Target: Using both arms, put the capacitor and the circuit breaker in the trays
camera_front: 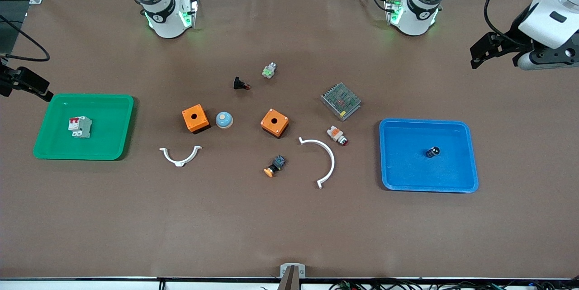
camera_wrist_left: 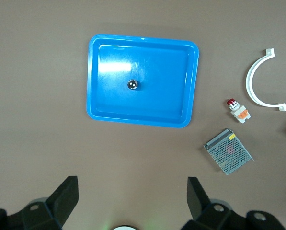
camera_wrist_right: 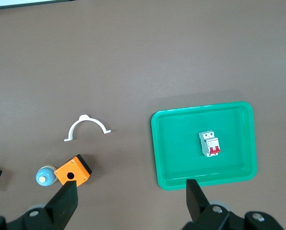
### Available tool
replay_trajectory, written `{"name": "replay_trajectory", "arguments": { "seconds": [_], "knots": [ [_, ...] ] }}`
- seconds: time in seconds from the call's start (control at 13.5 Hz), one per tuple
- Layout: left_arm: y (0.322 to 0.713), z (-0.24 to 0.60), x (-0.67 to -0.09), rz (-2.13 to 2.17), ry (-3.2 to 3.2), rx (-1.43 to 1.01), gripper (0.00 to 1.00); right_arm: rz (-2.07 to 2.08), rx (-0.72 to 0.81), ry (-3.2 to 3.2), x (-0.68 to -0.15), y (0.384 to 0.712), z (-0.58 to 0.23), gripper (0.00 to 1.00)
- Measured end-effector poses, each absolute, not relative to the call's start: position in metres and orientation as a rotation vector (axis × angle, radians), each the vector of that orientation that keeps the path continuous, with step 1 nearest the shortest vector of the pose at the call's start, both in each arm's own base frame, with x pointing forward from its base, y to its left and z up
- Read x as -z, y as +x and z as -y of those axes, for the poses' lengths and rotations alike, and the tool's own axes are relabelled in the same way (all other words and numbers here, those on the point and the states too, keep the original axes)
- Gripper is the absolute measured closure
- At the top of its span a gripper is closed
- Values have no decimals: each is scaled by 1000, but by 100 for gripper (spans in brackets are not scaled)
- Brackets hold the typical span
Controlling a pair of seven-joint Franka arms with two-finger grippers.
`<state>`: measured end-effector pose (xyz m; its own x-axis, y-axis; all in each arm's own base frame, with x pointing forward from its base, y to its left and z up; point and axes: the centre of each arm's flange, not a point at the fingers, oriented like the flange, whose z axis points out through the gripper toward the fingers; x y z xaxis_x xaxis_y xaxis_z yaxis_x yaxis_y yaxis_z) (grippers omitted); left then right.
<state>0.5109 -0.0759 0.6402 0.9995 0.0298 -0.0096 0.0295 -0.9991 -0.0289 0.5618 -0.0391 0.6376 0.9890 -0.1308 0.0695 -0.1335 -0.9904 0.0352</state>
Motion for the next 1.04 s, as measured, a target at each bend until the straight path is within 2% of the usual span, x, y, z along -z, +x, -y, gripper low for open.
{"name": "replay_trajectory", "arguments": {
  "seconds": [1.04],
  "knots": [
    [517, 74, -641, 31, -3113, -45, 0, 198, -105, 3094, -638, 562, 37, 0]
  ]
}}
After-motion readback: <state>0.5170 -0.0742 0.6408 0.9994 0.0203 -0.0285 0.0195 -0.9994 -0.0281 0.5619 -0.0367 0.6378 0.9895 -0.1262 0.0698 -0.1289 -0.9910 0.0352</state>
